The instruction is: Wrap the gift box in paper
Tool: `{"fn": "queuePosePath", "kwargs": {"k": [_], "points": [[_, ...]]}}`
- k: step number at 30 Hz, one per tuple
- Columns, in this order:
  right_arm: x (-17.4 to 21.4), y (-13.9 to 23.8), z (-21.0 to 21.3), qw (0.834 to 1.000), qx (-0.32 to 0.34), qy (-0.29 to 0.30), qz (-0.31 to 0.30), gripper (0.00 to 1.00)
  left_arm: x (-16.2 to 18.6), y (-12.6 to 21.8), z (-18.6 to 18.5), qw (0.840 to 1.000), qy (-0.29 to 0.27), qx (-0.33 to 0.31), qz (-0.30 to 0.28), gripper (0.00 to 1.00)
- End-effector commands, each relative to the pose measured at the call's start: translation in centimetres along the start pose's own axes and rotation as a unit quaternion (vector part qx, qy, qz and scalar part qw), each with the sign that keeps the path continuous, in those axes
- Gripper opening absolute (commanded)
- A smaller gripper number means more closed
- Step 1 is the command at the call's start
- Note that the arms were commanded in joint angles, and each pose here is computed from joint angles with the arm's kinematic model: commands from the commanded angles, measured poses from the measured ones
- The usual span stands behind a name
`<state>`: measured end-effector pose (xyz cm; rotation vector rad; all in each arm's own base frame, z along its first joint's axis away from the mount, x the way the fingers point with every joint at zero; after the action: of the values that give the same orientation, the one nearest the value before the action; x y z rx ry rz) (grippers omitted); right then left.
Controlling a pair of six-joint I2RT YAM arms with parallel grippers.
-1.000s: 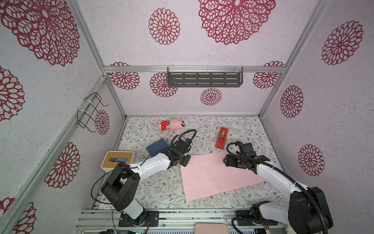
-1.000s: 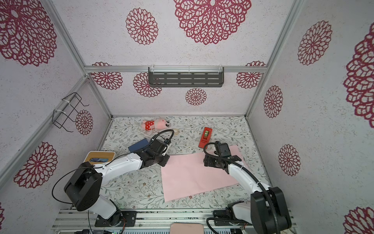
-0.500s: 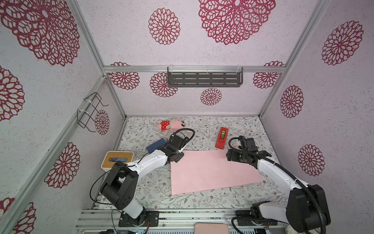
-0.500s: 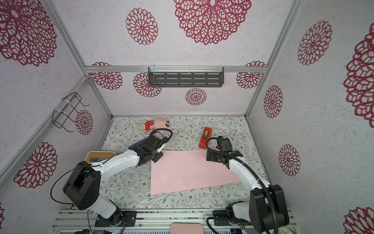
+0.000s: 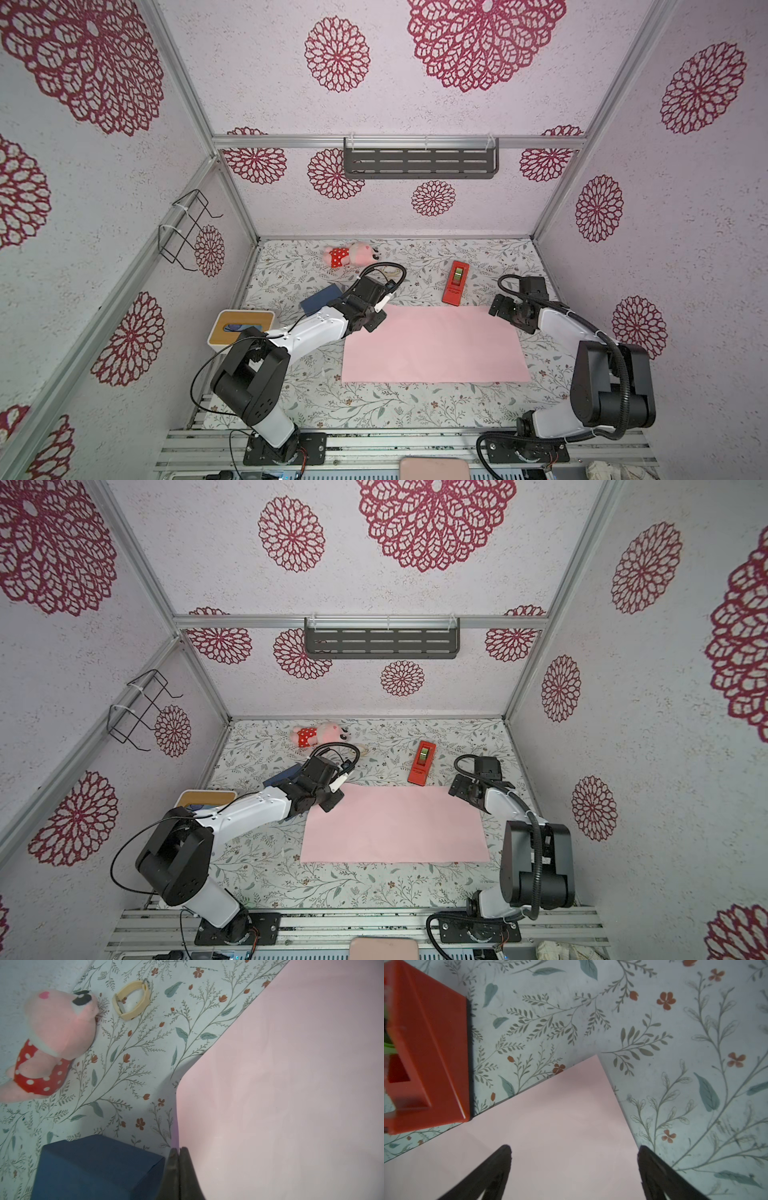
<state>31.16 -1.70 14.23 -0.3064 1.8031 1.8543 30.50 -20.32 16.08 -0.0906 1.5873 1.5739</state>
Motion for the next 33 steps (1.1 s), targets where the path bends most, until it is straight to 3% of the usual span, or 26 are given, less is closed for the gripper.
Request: {"fn": "queuePosePath", "kwargs": {"k": [1,7,18,22,27,29,33], "points": [[0.9,-0.1,-1.1,0.999,0.025,-0.017,0.011,0.97,0.9,0.4,-0.2,1.0,0.011,0.004,-0.006,0.0],[3.6,-0.4,-1.6,0.997,0.038,-0.017,0.058,0.97,1.7,2.1,0.4,0.999,0.023,-0.019,-0.02,0.0],[8.8,1.8,0.1,0.991,-0.061,-0.038,0.11,0.93,4.6,3.0,1.2,0.996,0.08,-0.031,-0.011,0.0],[9.9,2.2,0.9,0.989,-0.078,-0.034,0.117,0.92,3.9,2.9,2.1,0.994,0.092,-0.058,-0.021,0.0],[8.9,2.5,1.0,0.993,-0.064,-0.022,0.095,0.92,3.5,2.1,2.0,0.994,0.102,-0.031,-0.005,0.0],[8.1,2.6,1.0,0.995,-0.055,-0.015,0.082,0.92,3.7,2.1,1.9,0.994,0.107,-0.033,0.004,0.04],[6.1,3.4,1.2,0.997,-0.045,0.0,0.055,0.92,3.8,3.3,2.6,0.991,0.123,-0.056,-0.012,0.25]]}}
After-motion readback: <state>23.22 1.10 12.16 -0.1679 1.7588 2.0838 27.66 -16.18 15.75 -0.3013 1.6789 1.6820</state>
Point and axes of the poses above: each gripper's point midway between its finger pads, its own y axis back along the fingers, its own z axis along the line the jaws close on, x = y × z, the point moved 9 cm from there along y, back along the fingers, and after that the axes turned 14 degrees about y, right-handed, at the moved point
